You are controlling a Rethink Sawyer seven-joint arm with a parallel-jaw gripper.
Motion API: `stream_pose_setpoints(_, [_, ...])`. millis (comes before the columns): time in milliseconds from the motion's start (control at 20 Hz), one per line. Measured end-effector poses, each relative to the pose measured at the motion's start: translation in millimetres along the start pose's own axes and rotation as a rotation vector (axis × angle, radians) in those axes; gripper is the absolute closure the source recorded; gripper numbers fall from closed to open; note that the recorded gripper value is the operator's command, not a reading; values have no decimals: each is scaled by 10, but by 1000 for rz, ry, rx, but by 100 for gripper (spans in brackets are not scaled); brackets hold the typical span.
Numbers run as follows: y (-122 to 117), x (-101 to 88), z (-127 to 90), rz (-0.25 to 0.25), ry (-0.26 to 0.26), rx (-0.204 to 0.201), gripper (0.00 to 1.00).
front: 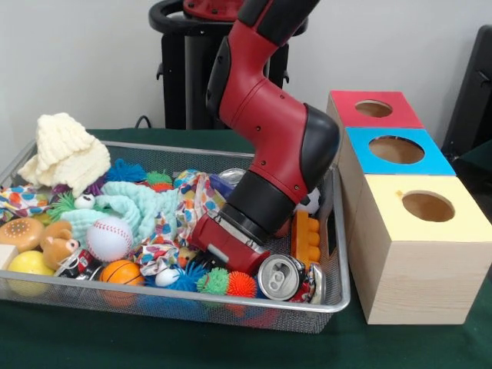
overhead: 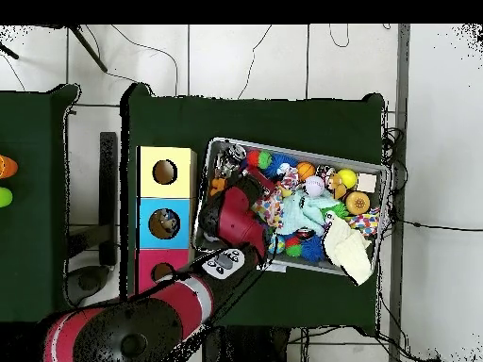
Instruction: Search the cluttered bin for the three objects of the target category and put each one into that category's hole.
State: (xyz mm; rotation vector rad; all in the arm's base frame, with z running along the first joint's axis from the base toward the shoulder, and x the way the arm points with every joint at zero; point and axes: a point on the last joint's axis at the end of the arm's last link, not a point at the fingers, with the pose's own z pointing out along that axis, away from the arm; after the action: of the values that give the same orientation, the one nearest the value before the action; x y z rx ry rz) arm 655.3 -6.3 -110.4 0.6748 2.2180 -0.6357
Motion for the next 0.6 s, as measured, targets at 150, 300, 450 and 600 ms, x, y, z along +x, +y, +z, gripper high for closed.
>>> stream_pose_setpoints(150, [-19, 23, 5, -14, -21, -13, 0])
stream_pose_setpoints(300, [-48, 21, 15, -26, -24, -34, 0])
stream_pose_setpoints(450, [-78, -14, 26, -24, 0, -57, 0])
stream_pose_setpoints(600, [-97, -90, 35, -3, 69, -66, 0])
